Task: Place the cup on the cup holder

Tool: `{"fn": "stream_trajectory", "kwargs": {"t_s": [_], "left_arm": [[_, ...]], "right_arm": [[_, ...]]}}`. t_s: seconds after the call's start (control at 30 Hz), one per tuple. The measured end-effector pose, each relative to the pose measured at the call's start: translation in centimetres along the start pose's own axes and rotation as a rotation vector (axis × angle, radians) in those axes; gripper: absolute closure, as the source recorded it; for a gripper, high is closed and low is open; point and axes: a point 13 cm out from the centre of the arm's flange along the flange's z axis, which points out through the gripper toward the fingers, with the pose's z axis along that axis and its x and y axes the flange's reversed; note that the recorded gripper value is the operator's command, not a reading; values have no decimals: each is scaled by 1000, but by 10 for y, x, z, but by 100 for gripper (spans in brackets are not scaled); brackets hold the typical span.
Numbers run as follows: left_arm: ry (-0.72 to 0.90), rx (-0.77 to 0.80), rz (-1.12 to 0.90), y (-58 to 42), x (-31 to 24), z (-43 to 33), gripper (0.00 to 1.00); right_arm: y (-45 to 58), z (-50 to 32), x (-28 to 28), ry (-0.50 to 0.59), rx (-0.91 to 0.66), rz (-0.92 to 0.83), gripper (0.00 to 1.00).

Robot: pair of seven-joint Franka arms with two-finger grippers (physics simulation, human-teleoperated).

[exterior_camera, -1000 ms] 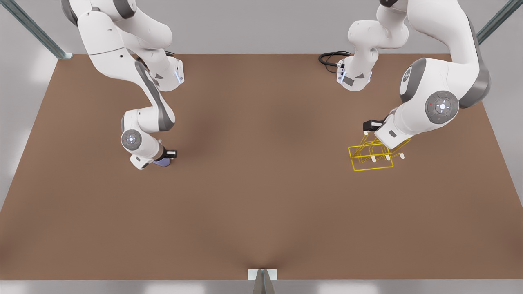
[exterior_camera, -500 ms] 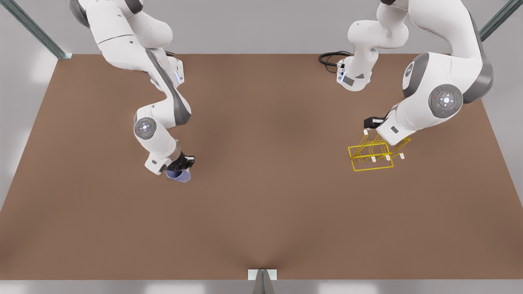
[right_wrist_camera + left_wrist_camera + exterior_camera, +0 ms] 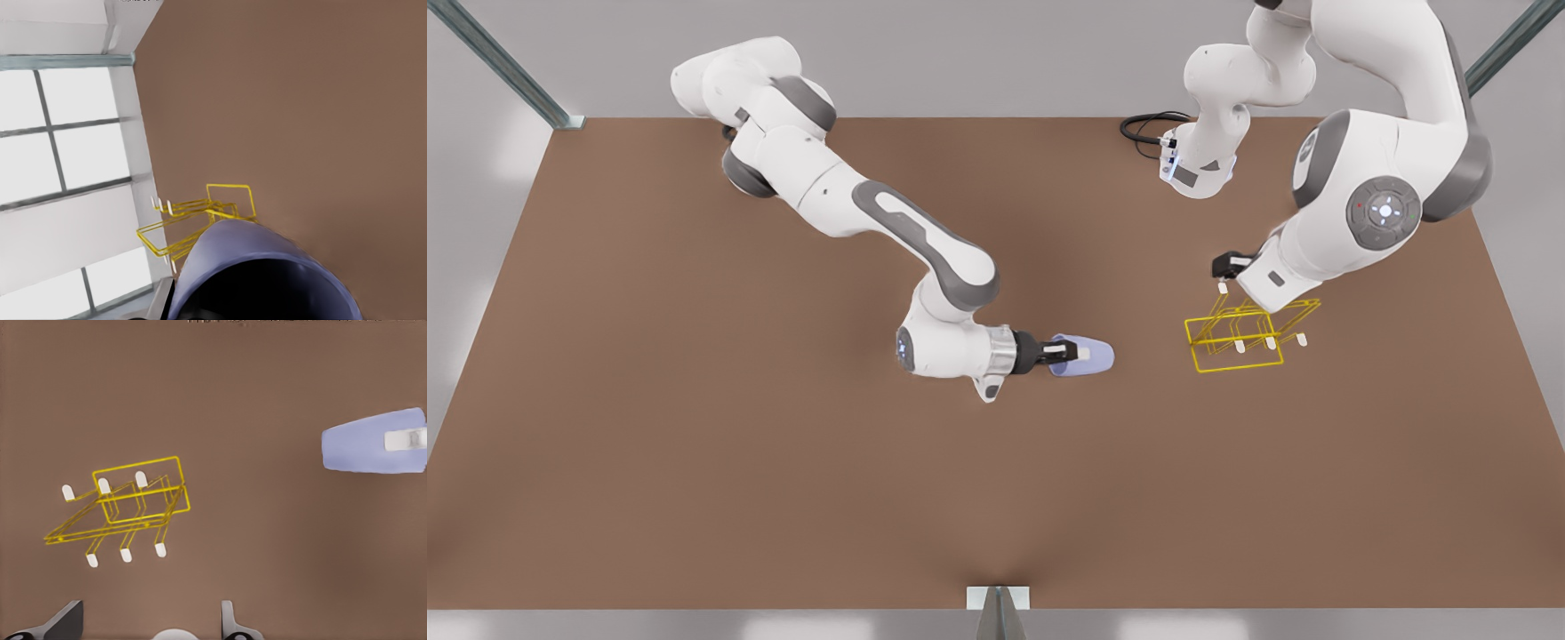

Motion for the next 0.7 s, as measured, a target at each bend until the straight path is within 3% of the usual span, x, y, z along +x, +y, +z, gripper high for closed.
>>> {"fn": "stream_trajectory", "kwargs": {"t_s": [0.2,0.47,0.7], "left_arm": [[-38,-21,-27,17,-12,-2,0],[-54,-24,-35,21,-18,-2,0],[-41,-46,3,-7,-13,8,0]], "right_arm": [[-33,61,-4,-54,6,30,79],[-110,102,73,39,165,122,79],[-122,129,59,-23,123,172,79]]}}
